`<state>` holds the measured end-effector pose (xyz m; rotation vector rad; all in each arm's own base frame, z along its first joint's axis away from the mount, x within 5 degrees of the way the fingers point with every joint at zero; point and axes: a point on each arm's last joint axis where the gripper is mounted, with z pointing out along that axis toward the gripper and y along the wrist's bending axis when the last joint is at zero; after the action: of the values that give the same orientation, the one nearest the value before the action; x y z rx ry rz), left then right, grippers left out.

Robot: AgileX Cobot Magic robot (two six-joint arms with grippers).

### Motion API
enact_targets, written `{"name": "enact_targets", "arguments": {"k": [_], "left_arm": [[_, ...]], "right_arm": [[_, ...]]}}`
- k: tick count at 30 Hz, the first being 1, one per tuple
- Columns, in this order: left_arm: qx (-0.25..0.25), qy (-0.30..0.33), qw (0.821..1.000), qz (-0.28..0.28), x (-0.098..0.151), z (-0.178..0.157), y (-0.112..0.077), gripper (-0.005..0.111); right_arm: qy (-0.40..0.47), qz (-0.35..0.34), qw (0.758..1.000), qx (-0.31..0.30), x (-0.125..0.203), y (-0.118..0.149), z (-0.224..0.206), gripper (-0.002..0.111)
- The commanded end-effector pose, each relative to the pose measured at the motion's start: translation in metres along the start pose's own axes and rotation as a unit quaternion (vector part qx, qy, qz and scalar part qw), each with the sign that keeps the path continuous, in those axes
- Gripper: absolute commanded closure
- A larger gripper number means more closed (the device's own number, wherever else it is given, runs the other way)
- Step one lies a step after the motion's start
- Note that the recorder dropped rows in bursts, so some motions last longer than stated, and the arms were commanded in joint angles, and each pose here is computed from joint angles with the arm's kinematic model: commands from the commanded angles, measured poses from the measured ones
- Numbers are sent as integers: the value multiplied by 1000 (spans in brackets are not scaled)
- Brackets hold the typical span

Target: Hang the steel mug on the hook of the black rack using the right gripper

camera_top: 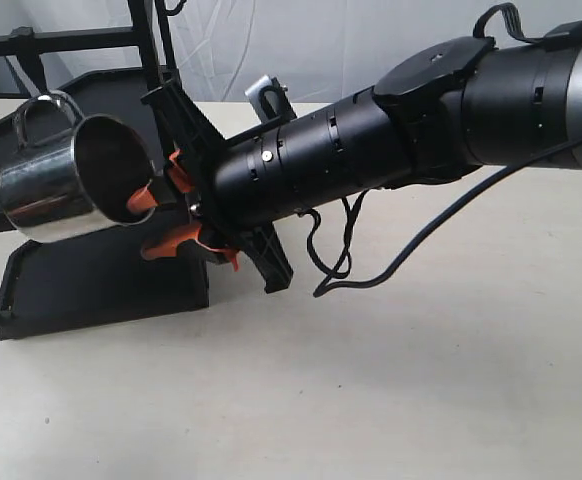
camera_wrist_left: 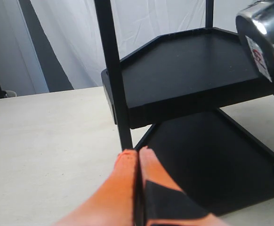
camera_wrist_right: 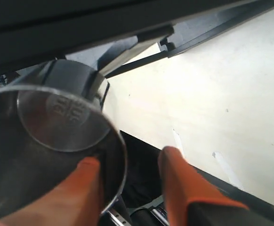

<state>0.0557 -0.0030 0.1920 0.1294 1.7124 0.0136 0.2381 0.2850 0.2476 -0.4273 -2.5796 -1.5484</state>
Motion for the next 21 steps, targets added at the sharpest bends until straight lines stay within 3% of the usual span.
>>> {"name": "enact_targets", "arguments": {"k": [1, 10, 13, 15, 17, 21], "left_arm": [[3, -1, 1000, -1, 0, 0, 0, 105], [3, -1, 1000, -1, 0, 0, 0, 105], [3, -1, 1000, -1, 0, 0, 0, 105], [3, -1, 1000, -1, 0, 0, 0, 105], [3, -1, 1000, -1, 0, 0, 0, 105], [3, -1, 1000, -1, 0, 0, 0, 105]], "right_arm": [[-3, -8, 1000, 3, 0, 0, -2, 61], [-35, -82, 996, 31, -8, 4, -31, 61], [-72, -159, 982, 67, -13, 6, -58, 70], [-106, -232, 961, 110, -16, 7, -79, 88], [-152, -317, 924, 154, -16, 10, -100, 109], [-229, -465, 825, 227, -11, 22, -137, 108]]}}
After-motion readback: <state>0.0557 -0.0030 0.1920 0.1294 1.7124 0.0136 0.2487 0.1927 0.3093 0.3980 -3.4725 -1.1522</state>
